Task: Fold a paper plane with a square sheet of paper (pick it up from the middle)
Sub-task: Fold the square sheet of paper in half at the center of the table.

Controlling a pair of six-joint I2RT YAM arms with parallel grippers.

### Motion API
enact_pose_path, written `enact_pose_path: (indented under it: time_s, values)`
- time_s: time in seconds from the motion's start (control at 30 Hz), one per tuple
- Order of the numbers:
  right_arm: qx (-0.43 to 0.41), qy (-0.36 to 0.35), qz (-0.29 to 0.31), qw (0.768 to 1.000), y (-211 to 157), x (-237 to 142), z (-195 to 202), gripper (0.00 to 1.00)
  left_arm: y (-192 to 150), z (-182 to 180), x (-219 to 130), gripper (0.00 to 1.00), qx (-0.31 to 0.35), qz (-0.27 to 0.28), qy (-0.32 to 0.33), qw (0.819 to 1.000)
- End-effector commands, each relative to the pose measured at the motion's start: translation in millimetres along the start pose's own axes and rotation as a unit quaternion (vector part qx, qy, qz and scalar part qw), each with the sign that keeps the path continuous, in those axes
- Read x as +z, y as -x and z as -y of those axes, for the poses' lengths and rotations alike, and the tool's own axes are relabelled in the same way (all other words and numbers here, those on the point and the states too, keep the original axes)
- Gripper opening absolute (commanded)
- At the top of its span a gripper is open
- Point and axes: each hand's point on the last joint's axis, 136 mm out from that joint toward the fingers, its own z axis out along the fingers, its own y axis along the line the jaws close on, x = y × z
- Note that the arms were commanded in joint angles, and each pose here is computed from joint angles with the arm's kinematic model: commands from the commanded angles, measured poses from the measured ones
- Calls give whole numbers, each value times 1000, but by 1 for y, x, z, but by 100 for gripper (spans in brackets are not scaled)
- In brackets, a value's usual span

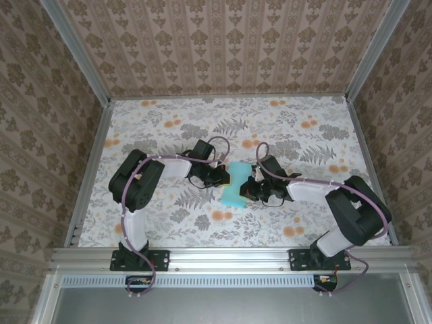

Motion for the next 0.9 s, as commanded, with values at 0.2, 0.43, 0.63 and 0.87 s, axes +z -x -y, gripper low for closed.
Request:
enact_pose_path:
  time_s: [0.2, 0.43, 0.63, 0.87]
  values:
    - [25, -20, -60, 998, -36, 18, 29, 7, -74, -116, 11, 0, -107, -82, 198, 971]
    - [53, -61, -92, 992, -80, 3, 72, 6, -72, -116, 11, 0, -104, -81, 200, 971]
    - [21, -53, -67, 996, -66, -15, 48, 7, -65, -110, 9, 0, -87, -82, 203, 972]
    - [-54, -71, 94, 992, 14, -65, -2, 12, -38, -91, -7, 0, 15, -80, 210, 974]
